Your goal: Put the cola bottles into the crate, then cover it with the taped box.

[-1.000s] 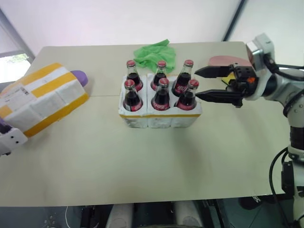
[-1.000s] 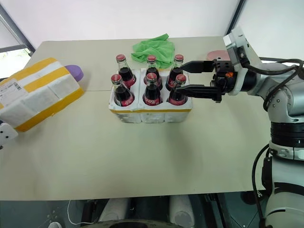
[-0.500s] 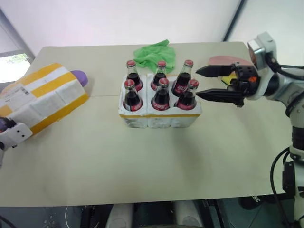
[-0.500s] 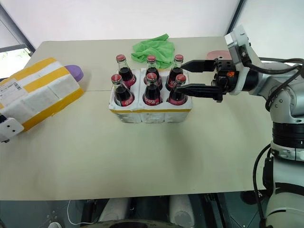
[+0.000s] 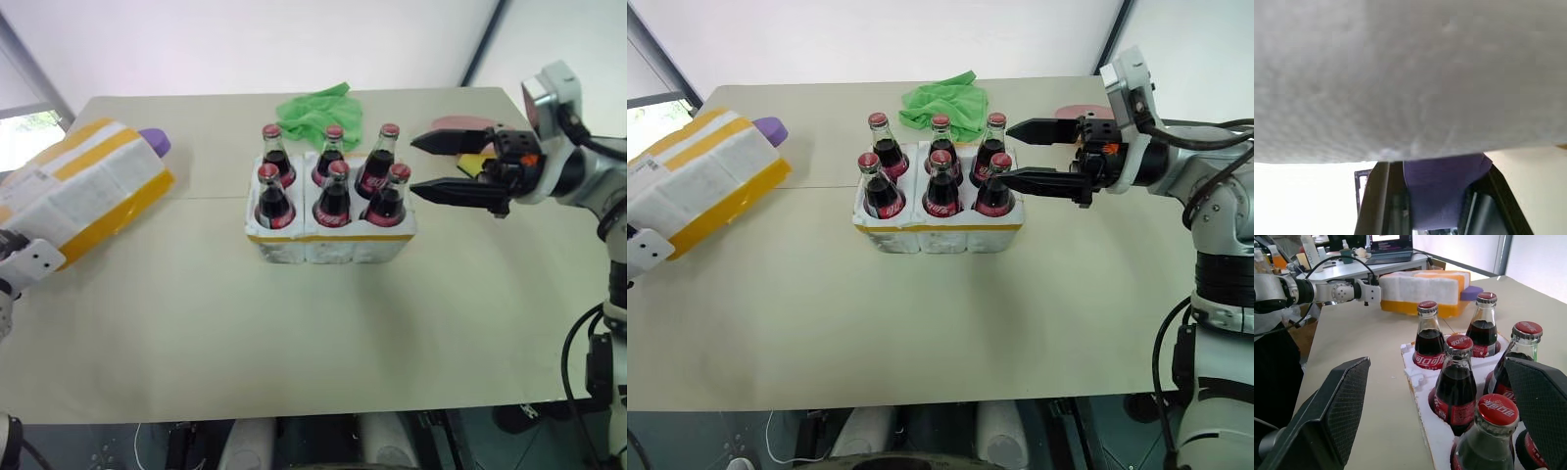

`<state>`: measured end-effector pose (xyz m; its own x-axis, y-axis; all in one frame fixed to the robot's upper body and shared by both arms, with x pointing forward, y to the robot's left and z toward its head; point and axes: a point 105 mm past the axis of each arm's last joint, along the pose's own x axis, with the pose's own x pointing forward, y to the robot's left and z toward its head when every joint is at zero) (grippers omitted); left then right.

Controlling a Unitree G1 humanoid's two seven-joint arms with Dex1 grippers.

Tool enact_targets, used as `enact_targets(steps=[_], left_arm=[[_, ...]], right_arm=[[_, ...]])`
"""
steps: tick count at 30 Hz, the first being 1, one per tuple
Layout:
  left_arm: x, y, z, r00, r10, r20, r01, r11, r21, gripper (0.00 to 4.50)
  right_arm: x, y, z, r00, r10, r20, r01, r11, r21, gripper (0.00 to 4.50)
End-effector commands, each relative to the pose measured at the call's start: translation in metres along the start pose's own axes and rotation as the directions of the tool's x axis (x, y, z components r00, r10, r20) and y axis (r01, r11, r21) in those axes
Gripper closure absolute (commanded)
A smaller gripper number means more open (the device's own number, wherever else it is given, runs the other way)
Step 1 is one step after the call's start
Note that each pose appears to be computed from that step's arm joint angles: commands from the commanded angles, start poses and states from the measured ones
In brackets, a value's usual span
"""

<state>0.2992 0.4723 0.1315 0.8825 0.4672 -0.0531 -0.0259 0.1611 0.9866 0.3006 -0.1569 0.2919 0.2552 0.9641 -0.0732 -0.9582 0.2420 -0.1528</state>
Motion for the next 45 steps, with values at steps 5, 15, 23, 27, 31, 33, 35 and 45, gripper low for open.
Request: enact_targets(steps=[5,15,23,27,31,33,35,45], left_arm=[[0.001,0.021,-0.006,0.998,0.052,-0.023,-0.053,0.996,-0.066,4.08],[-0.013,0.118,0.1,0.907,0.151,0.392,-0.129,0.988,-0.081,4.08],[-0.035,0.175,0.186,0.791,0.183,0.584,-0.152,0.983,-0.102,4.08],[-0.05,0.181,0.236,0.723,0.117,0.681,-0.117,0.992,-0.046,4.08],[-0.067,0.176,0.282,0.644,0.059,0.762,-0.105,0.994,0.012,4.08],[-0.075,0.168,0.297,0.614,0.015,0.789,-0.095,0.994,0.056,4.08],[-0.08,0.163,0.306,0.596,-0.009,0.803,-0.094,0.992,0.081,4.08],[-0.114,0.142,0.329,0.559,-0.089,0.824,-0.183,0.956,0.228,4.08]], right_arm=[[-0.007,0.002,0.013,1.0,-0.019,0.023,0.02,0.998,-0.052,0.0],[-0.024,-0.009,0.014,0.995,-0.095,0.01,0.095,0.994,-0.054,0.0],[-0.039,-0.016,0.009,0.987,-0.158,-0.007,0.157,0.984,-0.09,0.0],[-0.044,-0.017,0.006,0.982,-0.19,-0.006,0.188,0.978,-0.09,0.0],[-0.052,-0.019,0.003,0.974,-0.228,-0.009,0.226,0.97,-0.091,0.0],[-0.057,-0.021,0.002,0.966,-0.258,-0.013,0.255,0.962,-0.096,0.0],[-0.063,-0.022,0.002,0.96,-0.279,-0.017,0.276,0.956,-0.1,0.0],[-0.075,-0.022,0.0,0.943,-0.334,-0.006,0.331,0.938,-0.097,0.0]])
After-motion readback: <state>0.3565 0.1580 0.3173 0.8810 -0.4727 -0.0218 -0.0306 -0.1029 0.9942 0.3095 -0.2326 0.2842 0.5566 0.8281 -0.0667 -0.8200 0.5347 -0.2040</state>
